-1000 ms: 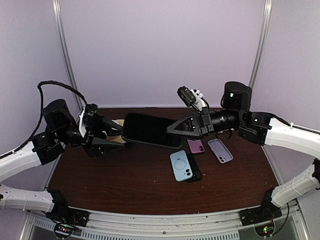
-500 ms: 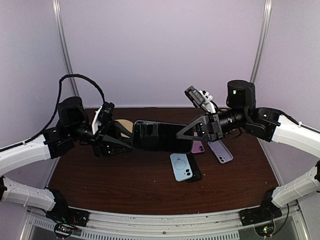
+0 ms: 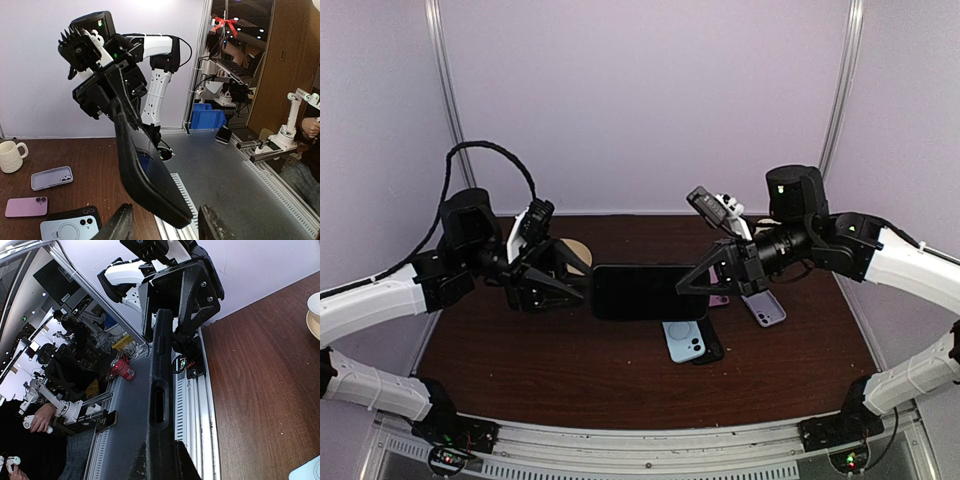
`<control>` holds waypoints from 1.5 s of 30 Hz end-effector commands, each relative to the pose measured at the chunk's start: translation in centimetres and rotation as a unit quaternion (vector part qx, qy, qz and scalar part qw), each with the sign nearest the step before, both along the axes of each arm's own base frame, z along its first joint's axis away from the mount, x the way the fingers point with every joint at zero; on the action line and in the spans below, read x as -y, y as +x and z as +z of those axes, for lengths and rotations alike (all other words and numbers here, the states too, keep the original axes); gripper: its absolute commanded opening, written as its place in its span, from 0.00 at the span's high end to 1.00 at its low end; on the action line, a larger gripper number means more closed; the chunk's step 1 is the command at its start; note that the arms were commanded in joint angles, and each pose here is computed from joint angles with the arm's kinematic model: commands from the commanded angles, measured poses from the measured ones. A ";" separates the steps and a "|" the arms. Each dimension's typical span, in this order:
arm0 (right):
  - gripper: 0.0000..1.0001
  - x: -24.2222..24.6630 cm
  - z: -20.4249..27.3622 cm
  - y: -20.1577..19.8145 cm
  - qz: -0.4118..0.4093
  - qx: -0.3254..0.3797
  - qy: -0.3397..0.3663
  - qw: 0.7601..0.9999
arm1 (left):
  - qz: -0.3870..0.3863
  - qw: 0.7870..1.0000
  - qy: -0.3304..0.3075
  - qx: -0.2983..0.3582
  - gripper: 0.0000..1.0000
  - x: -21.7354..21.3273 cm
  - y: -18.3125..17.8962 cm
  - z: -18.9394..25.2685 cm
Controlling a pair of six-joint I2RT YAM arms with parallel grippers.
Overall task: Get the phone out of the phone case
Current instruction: Remove the phone from the corner of the phone case.
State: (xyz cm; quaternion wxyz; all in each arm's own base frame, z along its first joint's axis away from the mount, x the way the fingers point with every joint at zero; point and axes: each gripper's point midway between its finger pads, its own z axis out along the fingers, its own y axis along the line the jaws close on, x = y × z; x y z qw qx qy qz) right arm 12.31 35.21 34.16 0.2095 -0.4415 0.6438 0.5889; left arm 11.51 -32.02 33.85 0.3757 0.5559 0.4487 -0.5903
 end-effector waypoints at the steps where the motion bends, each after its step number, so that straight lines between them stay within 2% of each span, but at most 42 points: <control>1: 1.00 -0.2 2.9 0.2 -0.002 0.042 0.039 0.998 | -0.013 1.000 -0.016 0.013 0.54 0.0 -0.1 1.4; 15: 1.00 -0.2 3.0 0.3 -0.010 0.056 0.040 0.998 | -0.021 1.000 -0.001 -0.003 0.65 0.5 0.3 0.7; 28: 1.00 -0.4 3.2 -1.5 0.021 0.054 0.050 0.997 | -0.022 1.000 -0.003 0.017 0.79 0.5 0.2 0.0; 33: 1.00 -0.7 3.5 -2.9 0.044 0.042 0.059 0.996 | -0.021 0.998 -0.012 0.050 0.80 0.4 -0.2 -0.7; 45: 1.00 -1.9 5.8 -5.3 0.083 -0.009 0.111 0.990 | 0.040 0.987 -0.014 0.154 0.83 0.5 -0.1 -2.3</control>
